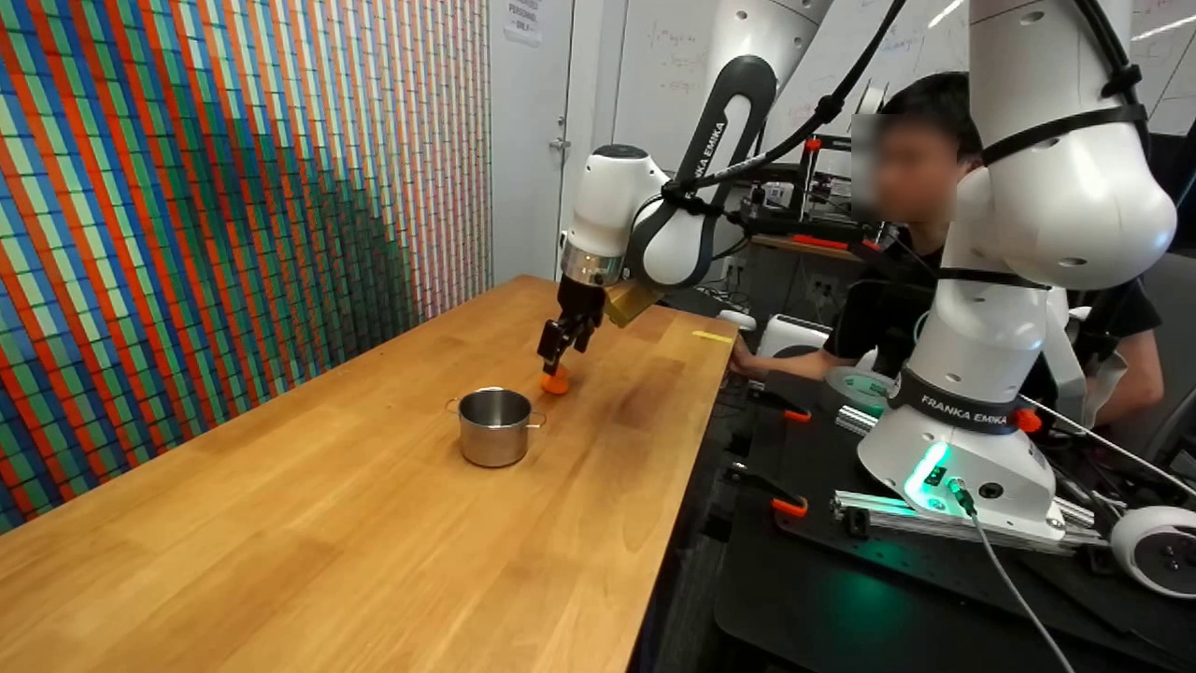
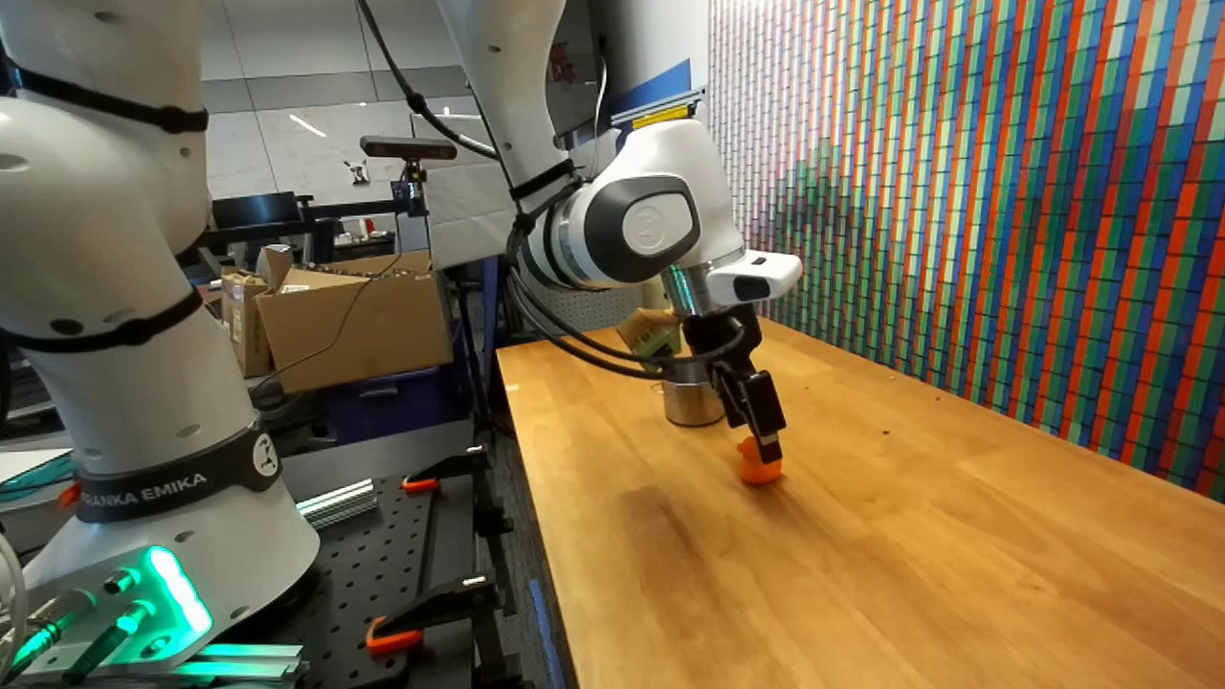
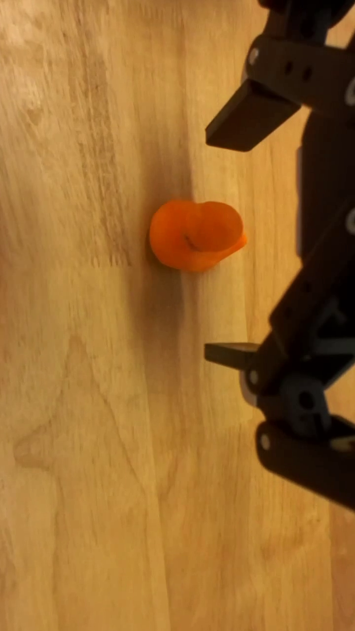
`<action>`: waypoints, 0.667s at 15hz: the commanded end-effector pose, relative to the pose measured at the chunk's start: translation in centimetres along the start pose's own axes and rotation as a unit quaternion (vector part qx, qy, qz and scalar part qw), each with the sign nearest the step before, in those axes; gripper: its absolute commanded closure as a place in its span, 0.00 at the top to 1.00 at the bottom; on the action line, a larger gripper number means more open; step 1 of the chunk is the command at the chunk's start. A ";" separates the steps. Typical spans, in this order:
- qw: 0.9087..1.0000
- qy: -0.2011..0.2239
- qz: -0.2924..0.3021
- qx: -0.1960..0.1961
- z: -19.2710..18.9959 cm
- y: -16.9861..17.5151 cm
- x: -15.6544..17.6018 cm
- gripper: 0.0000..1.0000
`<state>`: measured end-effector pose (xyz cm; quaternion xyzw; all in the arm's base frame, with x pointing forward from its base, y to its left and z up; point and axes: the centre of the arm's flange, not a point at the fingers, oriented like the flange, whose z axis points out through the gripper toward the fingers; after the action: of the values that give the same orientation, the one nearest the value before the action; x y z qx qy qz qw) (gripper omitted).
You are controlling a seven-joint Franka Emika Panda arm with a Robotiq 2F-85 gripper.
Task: Put the rubber duck in the pot
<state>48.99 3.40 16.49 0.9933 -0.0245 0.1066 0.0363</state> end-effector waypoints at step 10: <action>0.997 -0.016 0.072 0.004 1.7 0.6 2.1 0.19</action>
<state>50.43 3.32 15.06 0.9913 -0.0800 0.1010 0.0251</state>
